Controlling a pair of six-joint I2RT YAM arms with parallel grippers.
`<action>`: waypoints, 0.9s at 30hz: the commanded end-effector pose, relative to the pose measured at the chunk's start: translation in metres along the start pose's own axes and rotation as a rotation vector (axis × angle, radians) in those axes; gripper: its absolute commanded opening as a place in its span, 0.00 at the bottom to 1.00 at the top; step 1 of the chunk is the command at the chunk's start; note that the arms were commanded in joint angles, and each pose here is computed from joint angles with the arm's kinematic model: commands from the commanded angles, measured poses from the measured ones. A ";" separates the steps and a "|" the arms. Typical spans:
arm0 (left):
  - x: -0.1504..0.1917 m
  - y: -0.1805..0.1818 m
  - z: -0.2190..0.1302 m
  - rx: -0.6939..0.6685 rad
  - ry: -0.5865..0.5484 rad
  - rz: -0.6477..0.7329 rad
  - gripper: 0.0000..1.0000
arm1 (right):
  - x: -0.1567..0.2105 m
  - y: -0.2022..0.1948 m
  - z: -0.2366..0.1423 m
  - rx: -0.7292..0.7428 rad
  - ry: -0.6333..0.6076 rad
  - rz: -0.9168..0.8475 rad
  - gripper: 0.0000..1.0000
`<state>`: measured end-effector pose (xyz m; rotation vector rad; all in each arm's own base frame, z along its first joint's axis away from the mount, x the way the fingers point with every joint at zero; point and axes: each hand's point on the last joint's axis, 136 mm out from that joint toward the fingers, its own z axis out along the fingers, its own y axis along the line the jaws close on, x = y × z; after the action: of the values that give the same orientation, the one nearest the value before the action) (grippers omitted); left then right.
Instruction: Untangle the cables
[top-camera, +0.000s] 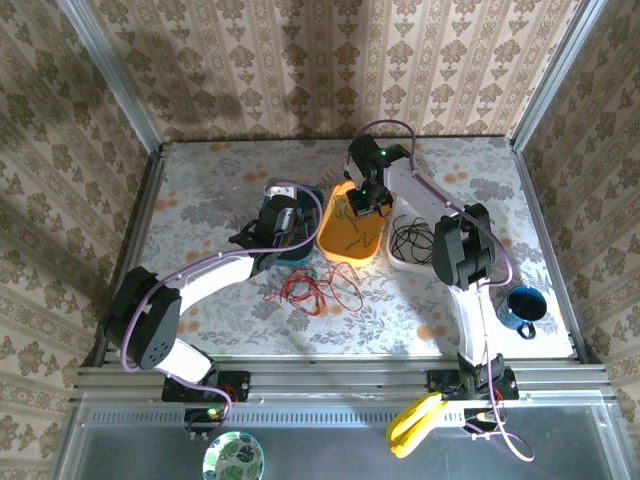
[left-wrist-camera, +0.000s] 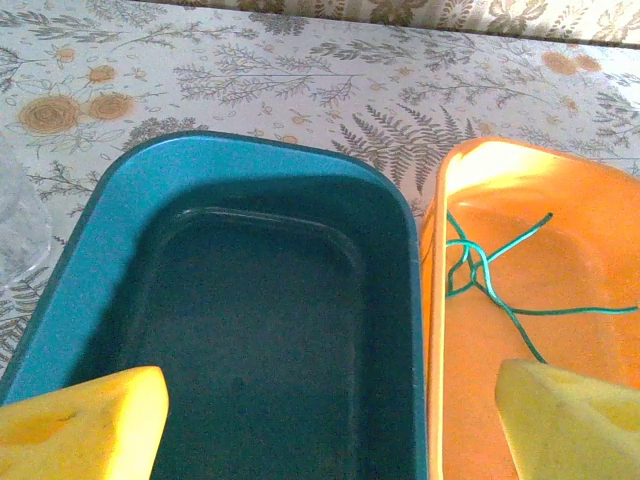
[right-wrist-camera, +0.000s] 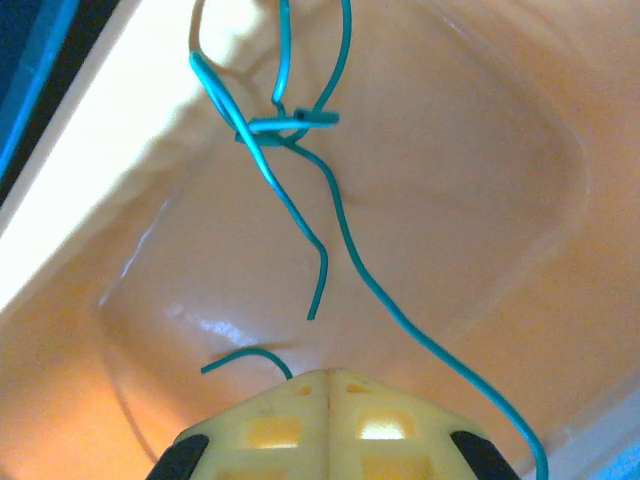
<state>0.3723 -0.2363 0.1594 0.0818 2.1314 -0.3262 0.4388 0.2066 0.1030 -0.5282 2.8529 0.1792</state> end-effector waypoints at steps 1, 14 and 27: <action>-0.004 -0.005 0.001 0.005 -0.002 -0.023 0.86 | 0.007 -0.006 -0.011 0.047 -0.001 0.008 0.04; -0.003 -0.005 0.001 -0.001 0.004 -0.023 0.86 | 0.012 -0.021 0.025 0.123 0.094 -0.021 0.06; -0.001 -0.005 0.003 -0.005 0.014 -0.014 0.86 | 0.013 -0.006 0.066 0.068 0.132 -0.013 0.08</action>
<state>0.3708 -0.2381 0.1576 0.0835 2.1414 -0.3261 0.4444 0.2004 0.0467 -0.5581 2.9509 0.0178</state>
